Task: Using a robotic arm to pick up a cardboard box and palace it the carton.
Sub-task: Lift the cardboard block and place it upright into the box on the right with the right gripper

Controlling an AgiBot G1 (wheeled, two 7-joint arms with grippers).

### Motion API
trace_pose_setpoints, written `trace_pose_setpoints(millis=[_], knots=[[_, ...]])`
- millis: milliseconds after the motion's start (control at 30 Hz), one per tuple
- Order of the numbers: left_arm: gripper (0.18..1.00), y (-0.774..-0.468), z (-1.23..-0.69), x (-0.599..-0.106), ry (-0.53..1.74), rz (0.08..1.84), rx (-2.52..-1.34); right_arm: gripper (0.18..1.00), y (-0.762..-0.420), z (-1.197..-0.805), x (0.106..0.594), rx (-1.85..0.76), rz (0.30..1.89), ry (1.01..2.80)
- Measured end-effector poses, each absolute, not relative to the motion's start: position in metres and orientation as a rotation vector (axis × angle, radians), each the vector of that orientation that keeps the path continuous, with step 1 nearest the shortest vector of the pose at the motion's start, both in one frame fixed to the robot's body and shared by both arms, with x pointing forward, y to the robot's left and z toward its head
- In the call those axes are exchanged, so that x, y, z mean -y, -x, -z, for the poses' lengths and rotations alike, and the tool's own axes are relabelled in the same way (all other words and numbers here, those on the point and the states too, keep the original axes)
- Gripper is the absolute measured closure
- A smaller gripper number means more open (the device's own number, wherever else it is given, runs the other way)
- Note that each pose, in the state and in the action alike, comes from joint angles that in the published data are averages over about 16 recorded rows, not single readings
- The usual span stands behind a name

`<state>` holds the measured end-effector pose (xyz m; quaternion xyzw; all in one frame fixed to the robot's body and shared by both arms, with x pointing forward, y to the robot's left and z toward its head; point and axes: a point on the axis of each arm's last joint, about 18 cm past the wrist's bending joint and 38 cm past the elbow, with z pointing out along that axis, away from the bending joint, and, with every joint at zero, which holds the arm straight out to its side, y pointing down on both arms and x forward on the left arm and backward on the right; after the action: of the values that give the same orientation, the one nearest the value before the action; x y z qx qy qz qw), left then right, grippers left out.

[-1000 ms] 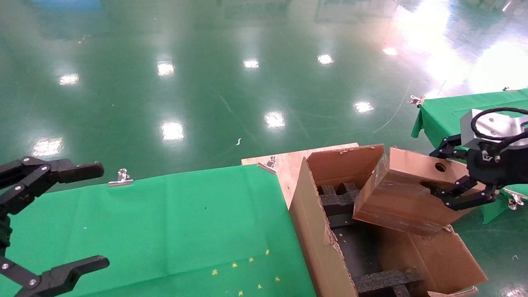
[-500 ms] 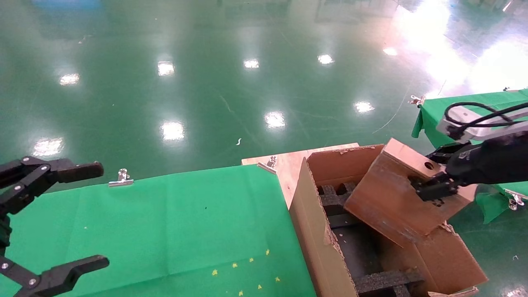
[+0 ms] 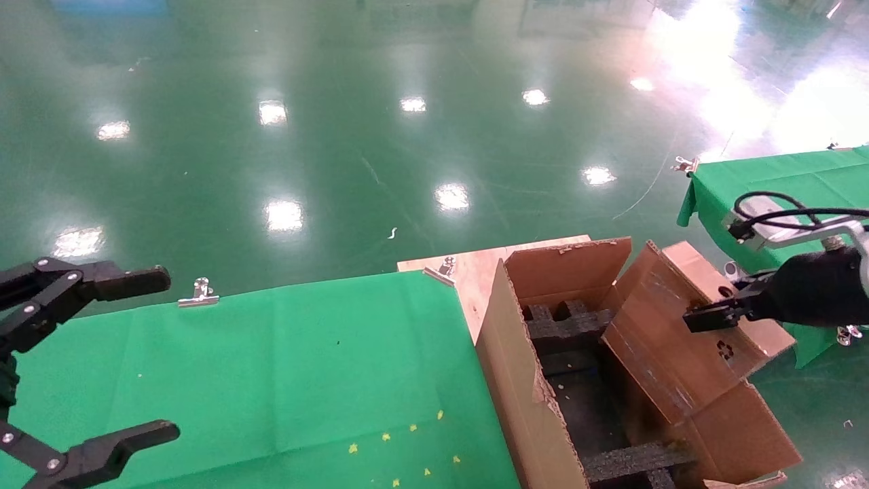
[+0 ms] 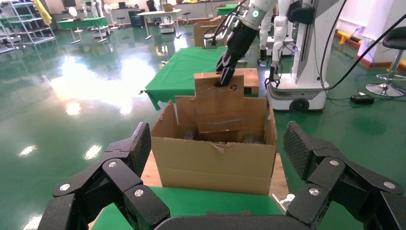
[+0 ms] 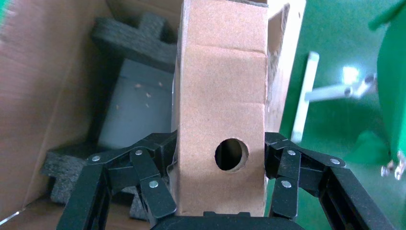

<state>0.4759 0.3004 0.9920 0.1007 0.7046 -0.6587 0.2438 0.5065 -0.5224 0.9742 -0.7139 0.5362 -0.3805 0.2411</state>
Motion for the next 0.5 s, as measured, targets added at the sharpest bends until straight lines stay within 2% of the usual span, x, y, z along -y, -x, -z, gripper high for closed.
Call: trace_pose_setpoints(millis=[500], knots=[[0.183,-0.476,-0.992,-0.300,-0.275,1.799,-1.925,0.879,-0.524,-0.947,0.529,-1.725,1.026,1.822]])
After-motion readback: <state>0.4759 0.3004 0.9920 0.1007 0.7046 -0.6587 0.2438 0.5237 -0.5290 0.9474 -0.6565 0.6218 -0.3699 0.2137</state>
